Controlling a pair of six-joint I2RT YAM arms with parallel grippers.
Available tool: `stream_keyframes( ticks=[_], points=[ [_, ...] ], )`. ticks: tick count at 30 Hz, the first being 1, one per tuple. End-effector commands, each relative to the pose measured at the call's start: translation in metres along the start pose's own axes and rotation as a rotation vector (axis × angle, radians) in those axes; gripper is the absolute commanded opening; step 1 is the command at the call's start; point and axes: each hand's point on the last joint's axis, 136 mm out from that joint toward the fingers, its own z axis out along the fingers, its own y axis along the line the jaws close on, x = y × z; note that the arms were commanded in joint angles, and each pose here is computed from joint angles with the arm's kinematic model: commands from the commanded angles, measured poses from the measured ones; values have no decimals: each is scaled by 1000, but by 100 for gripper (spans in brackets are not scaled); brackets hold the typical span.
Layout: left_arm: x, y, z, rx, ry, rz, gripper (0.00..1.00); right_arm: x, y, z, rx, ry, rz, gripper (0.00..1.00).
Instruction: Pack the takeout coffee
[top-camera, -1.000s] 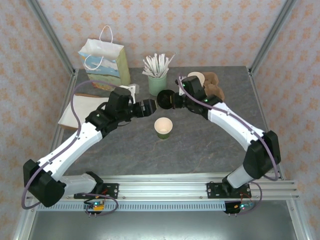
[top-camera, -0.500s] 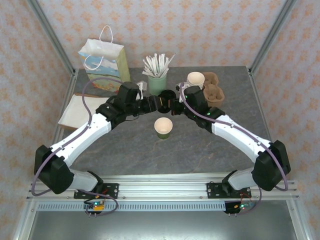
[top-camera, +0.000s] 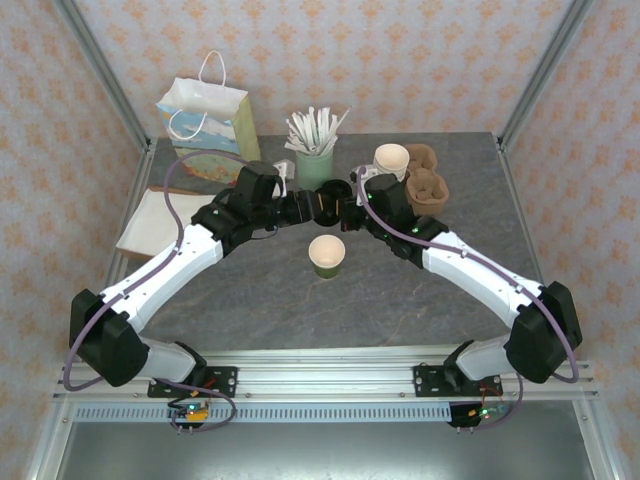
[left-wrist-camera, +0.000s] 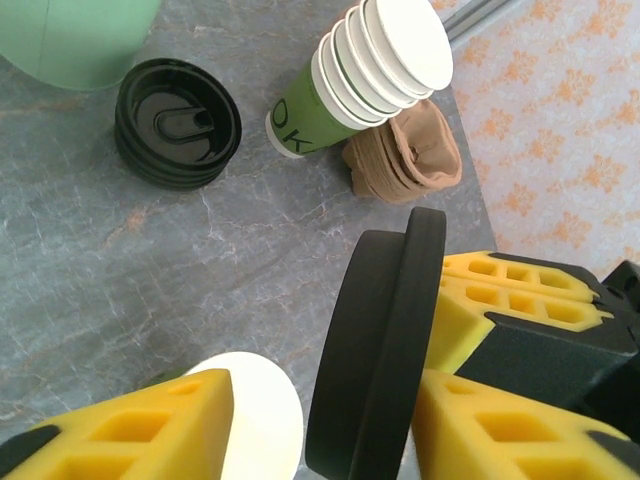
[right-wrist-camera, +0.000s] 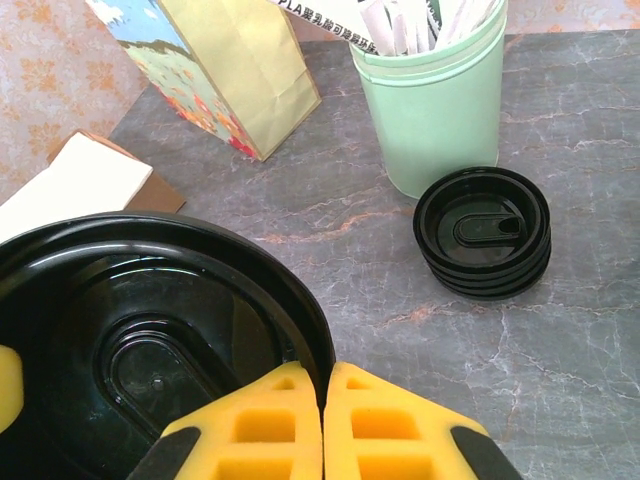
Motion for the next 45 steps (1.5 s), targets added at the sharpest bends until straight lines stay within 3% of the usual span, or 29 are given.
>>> stream_keyframes(
  ticks=[1,4,8,13,24,29,45],
  points=[
    [-8,-12,-18,25,-36,46,61,-16,1,-10,18,-32,-13,7],
    [-11,-22,-36,86,-63,91,67,-26,1,-17,-30,-5,36,7],
    [-18,-31,-66,219,-135,138,73,-57,9,-40,-201,-10,217,6],
    [-48,-47,-106,424,-254,120,83,-97,57,-75,-442,-23,376,6],
    [-89,-121,-160,747,-319,121,88,-140,100,-106,-666,-72,570,6],
    [-95,-134,-165,797,-306,131,93,-142,106,-107,-701,-46,568,6],
    [-108,-134,-142,881,-218,-84,99,-143,121,-99,-813,-1,555,5]
  ],
)
